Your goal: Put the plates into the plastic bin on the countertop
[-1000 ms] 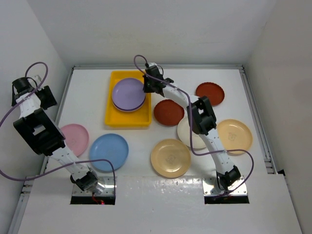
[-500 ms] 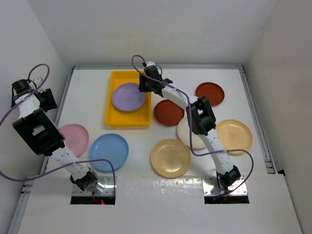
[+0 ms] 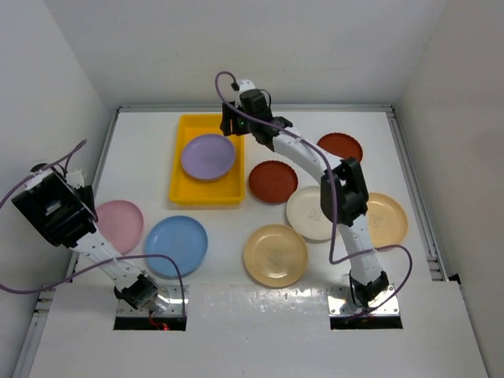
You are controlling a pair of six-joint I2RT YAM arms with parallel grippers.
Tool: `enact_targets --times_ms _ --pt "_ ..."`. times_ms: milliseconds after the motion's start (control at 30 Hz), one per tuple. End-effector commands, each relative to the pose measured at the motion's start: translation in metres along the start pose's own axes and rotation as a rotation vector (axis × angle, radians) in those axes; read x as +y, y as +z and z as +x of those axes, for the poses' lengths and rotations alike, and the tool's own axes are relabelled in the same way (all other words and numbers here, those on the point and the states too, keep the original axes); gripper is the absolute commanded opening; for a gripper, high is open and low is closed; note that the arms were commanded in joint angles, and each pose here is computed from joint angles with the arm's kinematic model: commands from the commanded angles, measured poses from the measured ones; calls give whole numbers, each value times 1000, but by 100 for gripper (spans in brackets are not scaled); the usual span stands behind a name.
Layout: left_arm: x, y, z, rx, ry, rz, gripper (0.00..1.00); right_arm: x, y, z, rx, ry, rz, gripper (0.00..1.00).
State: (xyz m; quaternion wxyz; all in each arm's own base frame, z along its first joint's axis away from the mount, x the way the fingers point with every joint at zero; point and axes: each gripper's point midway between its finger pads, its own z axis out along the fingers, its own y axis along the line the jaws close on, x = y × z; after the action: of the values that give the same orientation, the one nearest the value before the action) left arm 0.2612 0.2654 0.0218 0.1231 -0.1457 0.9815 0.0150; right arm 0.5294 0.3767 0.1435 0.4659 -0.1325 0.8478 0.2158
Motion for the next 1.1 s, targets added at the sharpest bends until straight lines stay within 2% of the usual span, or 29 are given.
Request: enact_targets --times_ms 0,33,100,133,200,233,267,400,500,633,767,900,967,1000,1067 --pt "0 7 21 65 44 14 53 15 -50 -77 -168 -33 -67 59" --pt "-4 10 29 86 55 27 50 6 -48 -65 -141 -27 -51 59" --pt "-6 16 39 117 61 35 42 -2 -62 -74 -147 -7 -38 60" --pt "-7 17 44 130 61 32 31 -8 -73 -76 -147 -1 -29 60" --pt "-7 21 50 152 68 35 19 -21 -74 -61 -118 10 1 60" --pt "-7 21 50 152 68 35 6 -29 -84 -63 -124 14 22 60" --pt "-5 20 51 152 50 32 0 -37 -85 -58 -116 18 39 60" --pt "0 1 25 66 33 14 0 -57 -99 -58 -121 69 81 60" --pt "1 -22 -8 -43 14 21 0 -76 -106 -54 -113 134 104 60" --pt "1 -74 -61 -233 -32 26 0 -105 -117 -43 -100 180 163 60" --pt "-6 -148 -123 -484 -59 -11 0 -123 -133 -37 -102 201 215 60" --pt "-46 -192 -174 -655 -29 23 0 -137 -144 -26 -93 222 255 60" --pt "-86 -212 -202 -729 7 110 0 -143 -148 -24 -93 223 268 60" --pt "-117 -215 -212 -737 35 168 0 -146 -151 -23 -93 226 278 60" --pt "-151 -213 -227 -742 93 238 0 -148 -156 -23 -95 222 287 60"
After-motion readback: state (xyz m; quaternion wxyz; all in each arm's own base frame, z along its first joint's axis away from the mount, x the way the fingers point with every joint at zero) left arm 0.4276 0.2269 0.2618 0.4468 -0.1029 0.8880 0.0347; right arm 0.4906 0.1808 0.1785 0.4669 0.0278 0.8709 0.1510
